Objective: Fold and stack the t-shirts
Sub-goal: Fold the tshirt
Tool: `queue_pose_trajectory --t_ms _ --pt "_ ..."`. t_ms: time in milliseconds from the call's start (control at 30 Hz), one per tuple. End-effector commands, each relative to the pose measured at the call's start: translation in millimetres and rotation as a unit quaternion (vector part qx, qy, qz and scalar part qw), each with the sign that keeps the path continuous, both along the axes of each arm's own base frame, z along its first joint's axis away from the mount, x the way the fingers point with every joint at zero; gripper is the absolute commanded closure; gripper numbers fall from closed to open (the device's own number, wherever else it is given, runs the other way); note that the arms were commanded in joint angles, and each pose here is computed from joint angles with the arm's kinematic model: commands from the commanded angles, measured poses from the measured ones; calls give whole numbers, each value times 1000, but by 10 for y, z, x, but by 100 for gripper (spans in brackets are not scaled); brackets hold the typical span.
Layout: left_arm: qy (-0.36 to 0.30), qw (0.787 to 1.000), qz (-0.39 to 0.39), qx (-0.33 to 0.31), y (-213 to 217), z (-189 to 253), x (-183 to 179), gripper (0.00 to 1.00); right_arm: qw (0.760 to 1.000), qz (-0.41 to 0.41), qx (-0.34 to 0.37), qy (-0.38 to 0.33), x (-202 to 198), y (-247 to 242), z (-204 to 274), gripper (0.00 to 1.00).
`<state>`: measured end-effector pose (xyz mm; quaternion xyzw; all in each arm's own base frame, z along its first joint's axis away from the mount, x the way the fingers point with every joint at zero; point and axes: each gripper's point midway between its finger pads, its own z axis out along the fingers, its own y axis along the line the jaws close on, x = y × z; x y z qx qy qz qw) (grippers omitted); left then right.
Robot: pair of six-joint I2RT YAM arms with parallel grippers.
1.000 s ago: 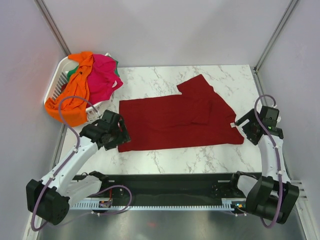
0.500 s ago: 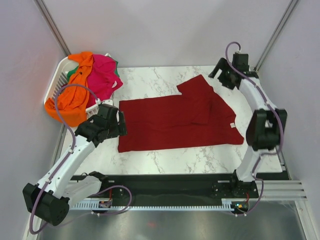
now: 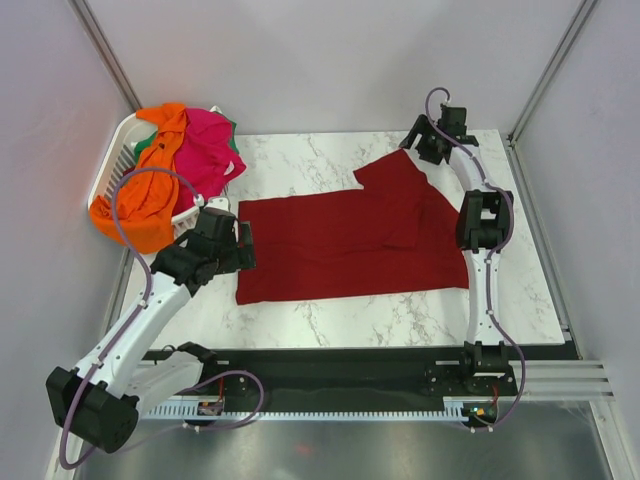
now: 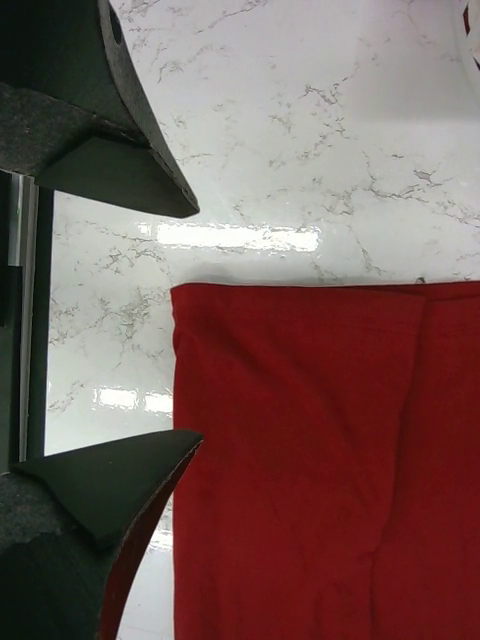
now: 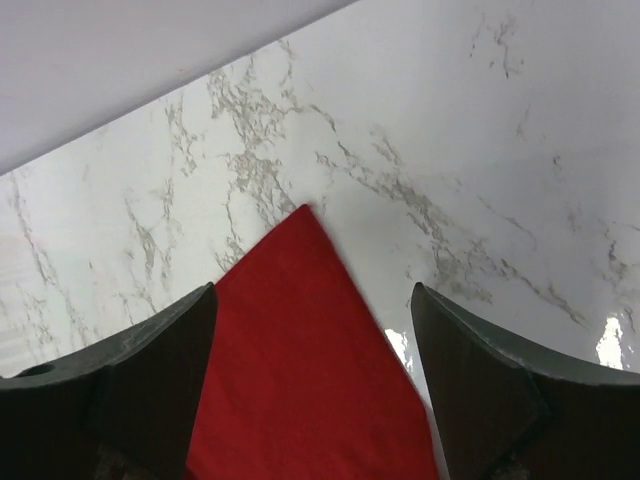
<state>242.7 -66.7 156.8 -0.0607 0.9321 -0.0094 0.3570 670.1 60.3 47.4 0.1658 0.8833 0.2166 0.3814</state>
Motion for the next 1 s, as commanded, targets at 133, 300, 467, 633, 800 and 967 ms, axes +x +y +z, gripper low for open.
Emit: queue_pose_trajectory --t_ms 133,300,467,633,800,967 --pt "-16 1000 -5 17 41 32 70 7 1000 19 -8 9 -25 291 -264 17" --pt "-14 1000 -1 19 50 19 75 7 999 29 -1 28 -88 476 -475 28" --pt "-18 1000 1 20 65 33 73 7 999 18 -9 38 -114 371 -566 49" --pt "-14 1000 1 23 69 17 73 8 999 24 -12 43 -137 357 -643 82" --pt "-17 1000 2 23 72 29 72 8 999 29 -9 40 -131 374 -625 100" --pt "-15 999 8 29 71 44 147 7 999 48 -3 -1 -86 428 -82 100"
